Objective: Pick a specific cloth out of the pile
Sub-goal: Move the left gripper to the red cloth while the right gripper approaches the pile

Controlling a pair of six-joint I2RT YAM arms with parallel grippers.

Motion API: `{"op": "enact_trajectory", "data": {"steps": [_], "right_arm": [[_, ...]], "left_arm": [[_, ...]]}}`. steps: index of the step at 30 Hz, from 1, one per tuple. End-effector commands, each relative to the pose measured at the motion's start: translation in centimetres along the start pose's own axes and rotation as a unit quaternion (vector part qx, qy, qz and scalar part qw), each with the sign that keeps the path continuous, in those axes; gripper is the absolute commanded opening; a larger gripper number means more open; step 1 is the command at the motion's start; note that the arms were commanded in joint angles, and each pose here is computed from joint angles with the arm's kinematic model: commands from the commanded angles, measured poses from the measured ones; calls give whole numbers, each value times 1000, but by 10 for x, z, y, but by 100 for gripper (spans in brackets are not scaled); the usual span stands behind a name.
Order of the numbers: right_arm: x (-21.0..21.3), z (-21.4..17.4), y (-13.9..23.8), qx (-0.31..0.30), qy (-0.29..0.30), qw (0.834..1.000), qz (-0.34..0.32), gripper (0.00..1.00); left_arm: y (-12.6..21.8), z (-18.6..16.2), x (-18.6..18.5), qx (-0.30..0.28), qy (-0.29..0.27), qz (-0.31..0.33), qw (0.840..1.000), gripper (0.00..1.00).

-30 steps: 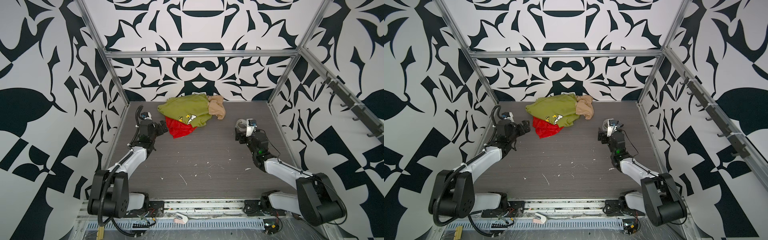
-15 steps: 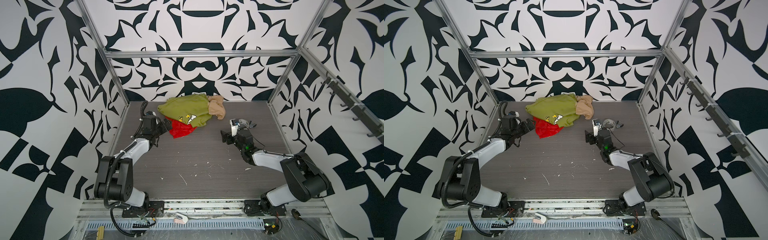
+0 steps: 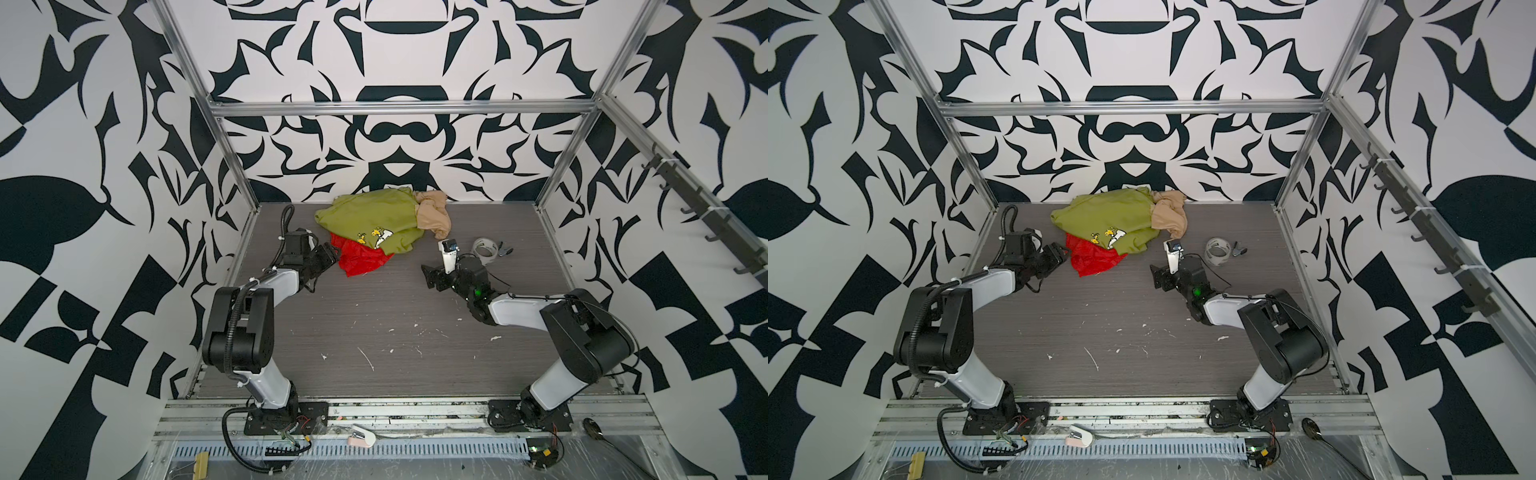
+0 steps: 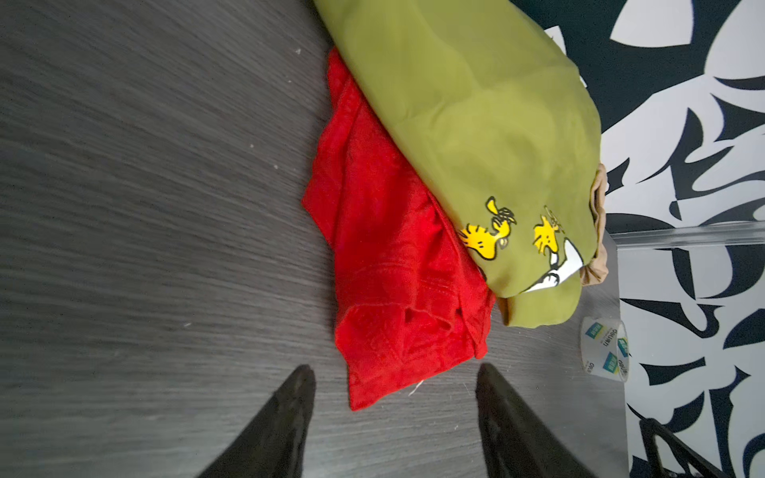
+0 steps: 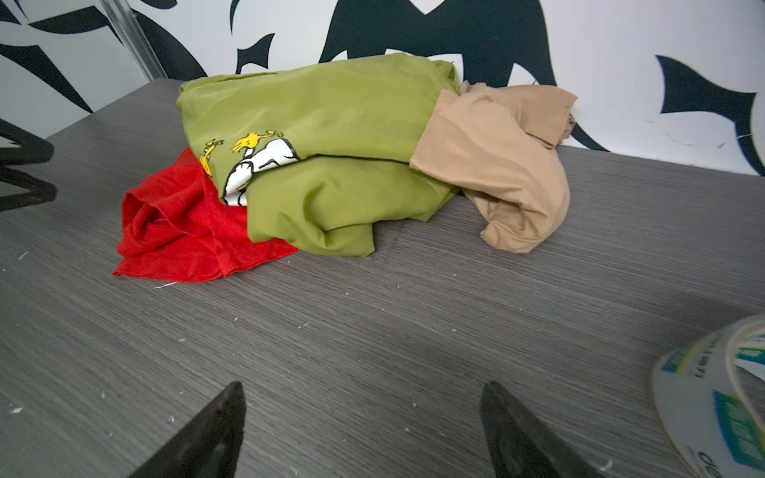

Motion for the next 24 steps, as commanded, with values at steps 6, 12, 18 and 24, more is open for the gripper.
{"op": "enact_trajectory", "data": {"steps": [6, 12, 18, 24], "right_arm": [[21, 31, -7, -53, 1, 998, 42, 91], [28, 34, -13, -53, 3, 997, 58, 91], [31, 33, -13, -51, 3, 997, 60, 91], [32, 35, -12, -55, 3, 997, 61, 91]], "left_arm": [[-9, 13, 13, -16, 16, -23, 999, 65], [-9, 16, 23, -21, 29, -32, 999, 65], [-17, 14, 32, -11, 47, -31, 998, 65], [-30, 14, 39, -2, 68, -36, 997, 65]]}}
Point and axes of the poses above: each gripper's point midway between its finger pads, its own y axis back along the fingers, its own x axis along the line the jaws close on, z = x × y, the point moved 8 cm from there along y, back along the fingers, and after that the axes turned 2 degrees about -y, right-handed, at the moved point
